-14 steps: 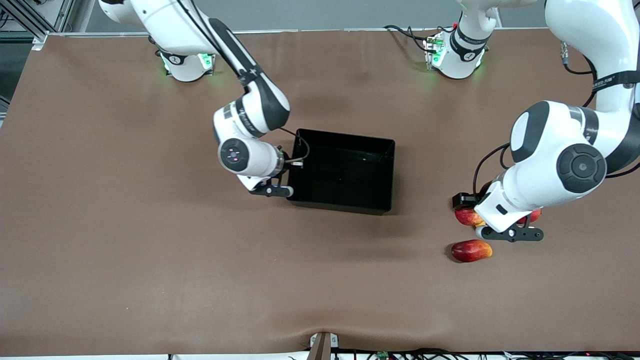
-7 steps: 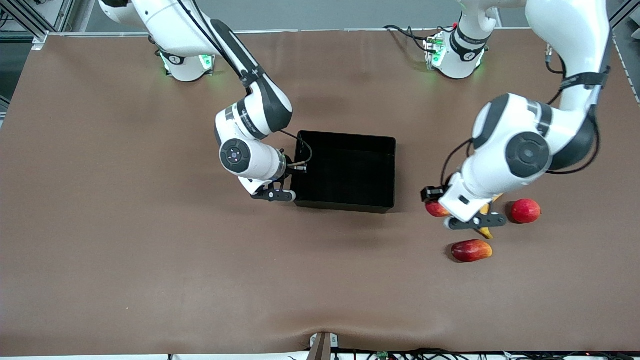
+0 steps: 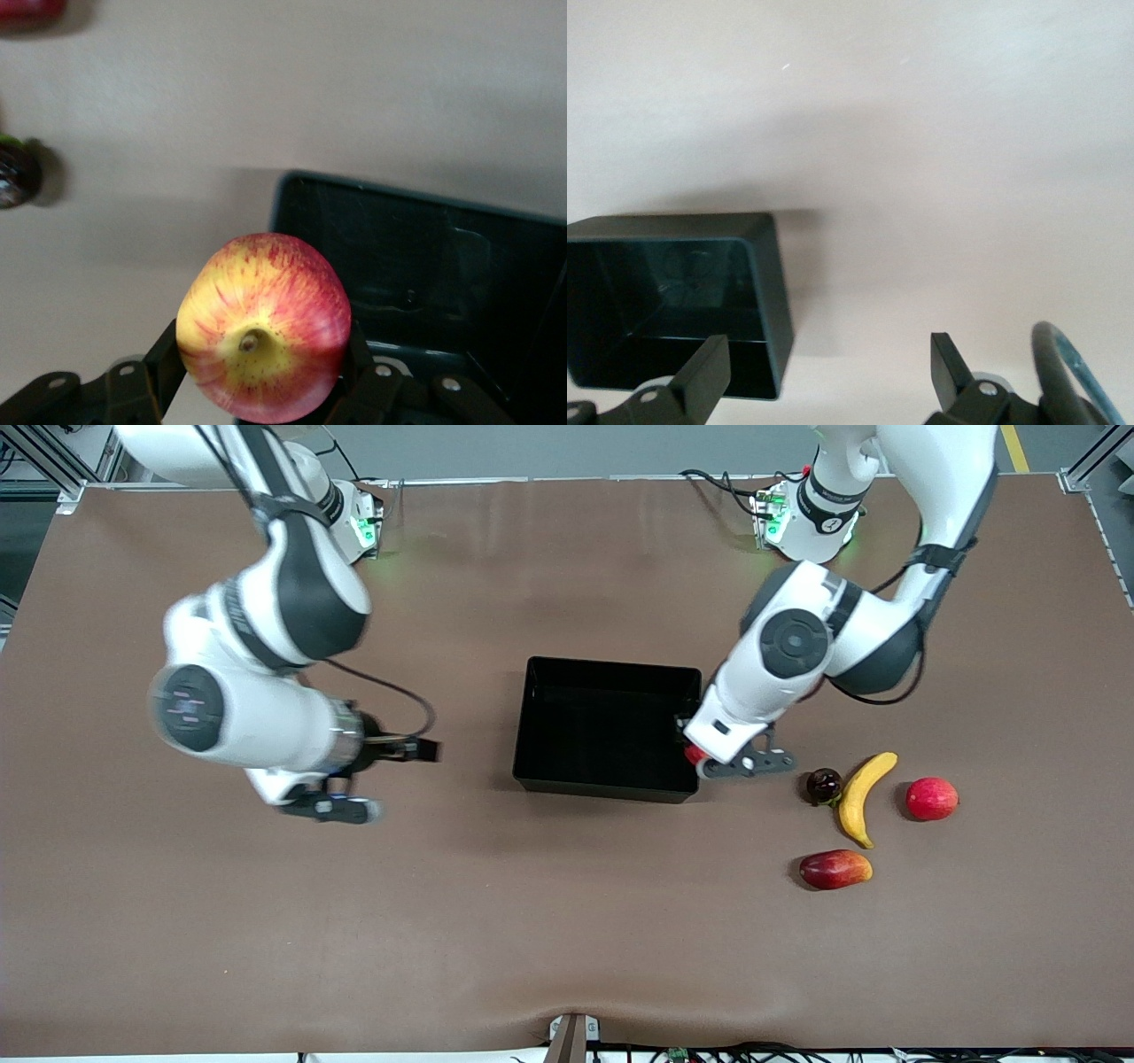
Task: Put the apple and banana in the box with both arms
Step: 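Carry the apple with the left gripper while the right gripper retracts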
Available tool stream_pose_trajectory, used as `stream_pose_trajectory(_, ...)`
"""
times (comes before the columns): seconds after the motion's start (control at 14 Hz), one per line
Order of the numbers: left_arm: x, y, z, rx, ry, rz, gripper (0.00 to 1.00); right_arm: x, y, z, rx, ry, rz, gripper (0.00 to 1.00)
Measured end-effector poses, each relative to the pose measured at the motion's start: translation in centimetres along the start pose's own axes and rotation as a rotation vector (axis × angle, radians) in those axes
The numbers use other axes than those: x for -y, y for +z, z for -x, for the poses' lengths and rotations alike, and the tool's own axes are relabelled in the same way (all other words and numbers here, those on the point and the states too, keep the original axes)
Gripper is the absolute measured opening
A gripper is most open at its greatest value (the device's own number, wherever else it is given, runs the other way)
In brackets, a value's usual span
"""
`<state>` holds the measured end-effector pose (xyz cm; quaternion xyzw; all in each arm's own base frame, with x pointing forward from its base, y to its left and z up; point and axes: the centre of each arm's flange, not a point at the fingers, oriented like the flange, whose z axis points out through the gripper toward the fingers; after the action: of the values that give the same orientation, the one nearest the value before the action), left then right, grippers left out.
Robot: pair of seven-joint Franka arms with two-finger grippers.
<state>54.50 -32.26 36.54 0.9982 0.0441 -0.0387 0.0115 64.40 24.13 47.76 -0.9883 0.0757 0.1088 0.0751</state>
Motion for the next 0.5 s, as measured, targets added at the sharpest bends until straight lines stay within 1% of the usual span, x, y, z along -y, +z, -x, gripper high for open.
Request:
stream_pose_trajectory(0.07, -1.1, 0.6, 1.0, -0.006, 0.003, -0.006, 0.73, -1.4, -1.2, -0.4, -0.006, 0.014, 0.017, 1.0)
stream_pose_trajectory(0.14, -3.0, 2.0, 2.7, -0.009, 0.018, -0.027, 0.73, -4.4, -2.9, -1.5, -0.01, 0.007, 0.02, 1.0)
stream_pose_trajectory(0.22, -4.1, 3.1, 3.7, -0.006, 0.026, -0.04, 0.73, -6.7, -4.2, -2.1, -0.02, -0.021, 0.014, 1.0)
stream_pose_trajectory(0.29, -5.3, 4.4, 4.8, -0.004, 0.028, -0.061, 0.73, -9.1, -6.0, -2.5, -0.042, -0.062, 0.006, 1.0)
stream_pose_trajectory(0.43, -7.0, 7.7, 6.7, -0.014, 0.033, -0.123, 0.73, -15.0, -10.8, -2.0, -0.089, -0.13, -0.011, 1.0)
stream_pose_trajectory(0.5, -7.3, 9.4, 7.1, -0.019, 0.032, -0.151, 0.73, -17.8, -13.2, -0.8, -0.095, -0.152, -0.008, 1.0)
